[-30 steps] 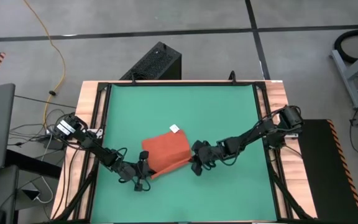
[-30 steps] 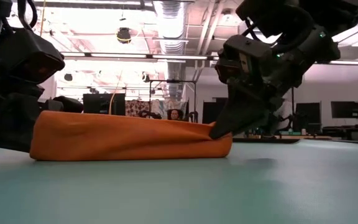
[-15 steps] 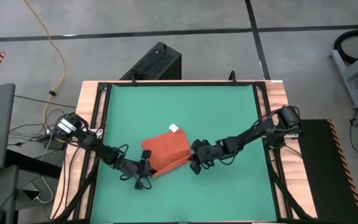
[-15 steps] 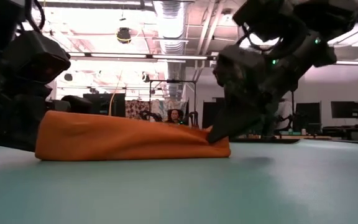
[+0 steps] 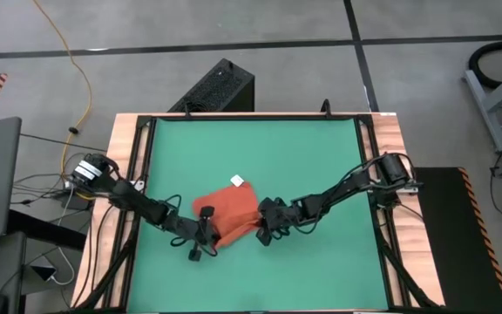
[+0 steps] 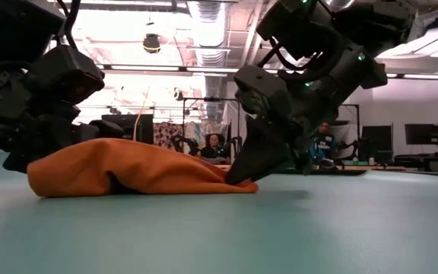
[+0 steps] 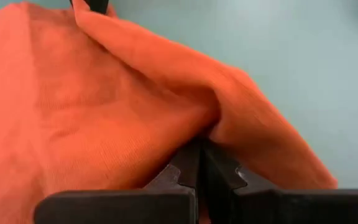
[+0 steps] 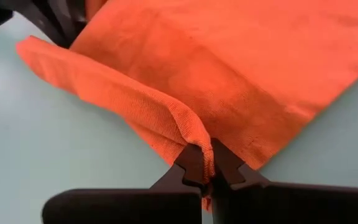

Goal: Roll napkin
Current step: Roll the orange table napkin

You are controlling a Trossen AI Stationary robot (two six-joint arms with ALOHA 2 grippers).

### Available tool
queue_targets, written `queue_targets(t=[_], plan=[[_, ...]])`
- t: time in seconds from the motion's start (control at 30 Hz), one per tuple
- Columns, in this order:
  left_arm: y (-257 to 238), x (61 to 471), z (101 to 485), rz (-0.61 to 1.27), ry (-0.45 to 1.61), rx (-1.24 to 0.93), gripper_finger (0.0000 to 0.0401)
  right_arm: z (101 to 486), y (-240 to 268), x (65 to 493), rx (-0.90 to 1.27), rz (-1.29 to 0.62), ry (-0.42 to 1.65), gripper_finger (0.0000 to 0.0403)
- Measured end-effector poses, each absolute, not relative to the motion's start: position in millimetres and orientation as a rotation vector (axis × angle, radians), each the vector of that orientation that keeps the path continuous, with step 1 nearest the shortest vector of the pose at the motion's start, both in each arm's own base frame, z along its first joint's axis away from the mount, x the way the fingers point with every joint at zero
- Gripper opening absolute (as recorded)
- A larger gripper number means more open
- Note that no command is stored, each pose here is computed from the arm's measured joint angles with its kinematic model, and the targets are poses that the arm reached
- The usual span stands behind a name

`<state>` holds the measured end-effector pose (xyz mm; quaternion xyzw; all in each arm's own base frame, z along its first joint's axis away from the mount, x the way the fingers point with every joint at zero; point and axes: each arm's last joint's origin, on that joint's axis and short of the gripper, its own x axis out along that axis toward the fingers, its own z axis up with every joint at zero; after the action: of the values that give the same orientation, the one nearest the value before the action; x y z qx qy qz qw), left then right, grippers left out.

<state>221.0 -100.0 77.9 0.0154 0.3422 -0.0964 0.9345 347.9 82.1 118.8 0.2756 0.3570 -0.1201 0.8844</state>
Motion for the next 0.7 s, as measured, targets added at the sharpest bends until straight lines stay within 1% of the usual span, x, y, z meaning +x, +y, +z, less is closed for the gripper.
queue_targets(t=[0.2,0.4,0.6,0.7], plan=[[-95.2,210.6,94.7,-0.195,0.754,0.045,0.0000,116.2,80.6,344.4,0.599,-0.306,0.775,0.0017],[-87.3,193.8,123.9,-0.157,0.763,0.038,0.0000,115.4,80.4,343.6,0.618,-0.321,0.780,0.0016],[-83.3,177.8,149.8,-0.107,0.706,0.010,0.0000,114.9,80.0,343.4,0.632,-0.343,0.771,0.0016],[-86.1,171.9,160.9,-0.086,0.639,-0.009,0.0000,114.7,80.4,343.2,0.634,-0.343,0.771,0.0015]])
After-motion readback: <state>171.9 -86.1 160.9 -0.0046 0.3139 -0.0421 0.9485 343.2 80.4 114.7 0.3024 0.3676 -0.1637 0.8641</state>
